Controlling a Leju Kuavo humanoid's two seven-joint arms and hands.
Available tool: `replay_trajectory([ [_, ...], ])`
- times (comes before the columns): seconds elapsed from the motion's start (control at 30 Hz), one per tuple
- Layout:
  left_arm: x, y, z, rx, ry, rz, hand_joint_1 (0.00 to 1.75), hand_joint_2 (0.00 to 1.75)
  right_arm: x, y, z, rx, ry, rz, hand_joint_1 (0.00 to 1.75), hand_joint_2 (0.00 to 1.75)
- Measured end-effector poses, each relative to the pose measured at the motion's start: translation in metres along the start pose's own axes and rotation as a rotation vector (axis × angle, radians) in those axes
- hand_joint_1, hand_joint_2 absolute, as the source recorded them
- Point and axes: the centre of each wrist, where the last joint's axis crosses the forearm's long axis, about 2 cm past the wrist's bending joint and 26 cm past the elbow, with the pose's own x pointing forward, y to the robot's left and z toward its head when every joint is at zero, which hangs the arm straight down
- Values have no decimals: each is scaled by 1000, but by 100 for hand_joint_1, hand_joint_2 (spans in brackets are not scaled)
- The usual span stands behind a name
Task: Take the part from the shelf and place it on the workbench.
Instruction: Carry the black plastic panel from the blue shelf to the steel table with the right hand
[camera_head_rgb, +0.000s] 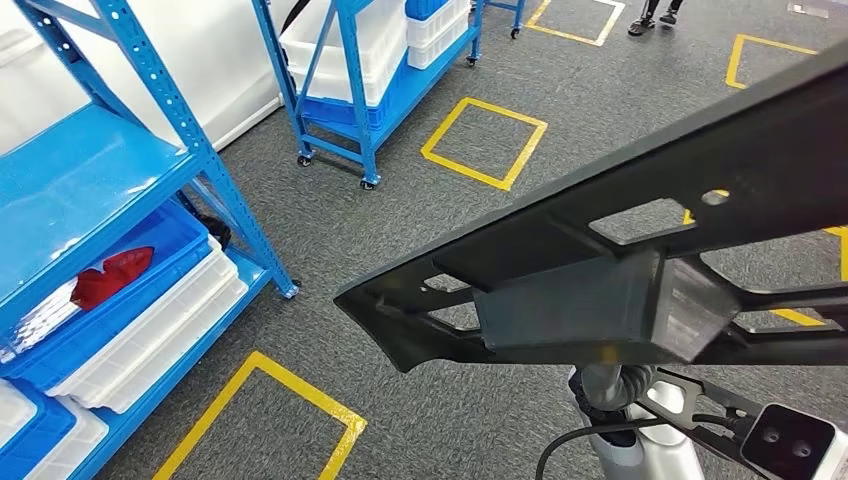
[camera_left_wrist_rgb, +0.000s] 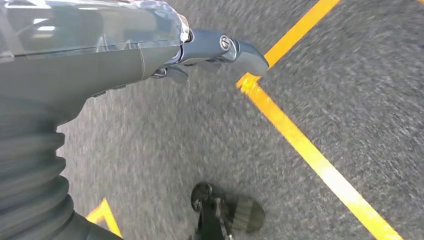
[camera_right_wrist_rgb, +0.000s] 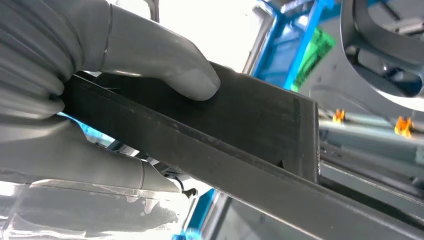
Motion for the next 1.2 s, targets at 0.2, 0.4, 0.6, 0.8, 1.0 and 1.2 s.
replay_trajectory([
  [0.2, -3, 7, -1, 26, 20, 43, 0, 175, -3, 8, 1, -25, 1, -14, 175, 175],
  [0.4, 1, 14, -5, 3, -13, 39, 0, 175, -4, 11, -3, -60, -8, 20, 175, 175],
  [0.6, 4, 21, -7, -12, -42, 26, 0, 175, -2, 10, -4, -79, -12, 47, 175, 175],
  [0.8, 8, 21, -8, -20, -64, 38, 0, 175, -2, 10, -5, -75, -10, 60, 175, 175],
  [1.0, 11, 20, -8, -32, -80, 52, 0, 175, -5, 12, -9, -69, -17, 66, 175, 175],
  [1.2, 9, 23, -9, -29, -76, 66, 0, 175, -9, 20, -13, -69, -27, 28, 175, 175],
])
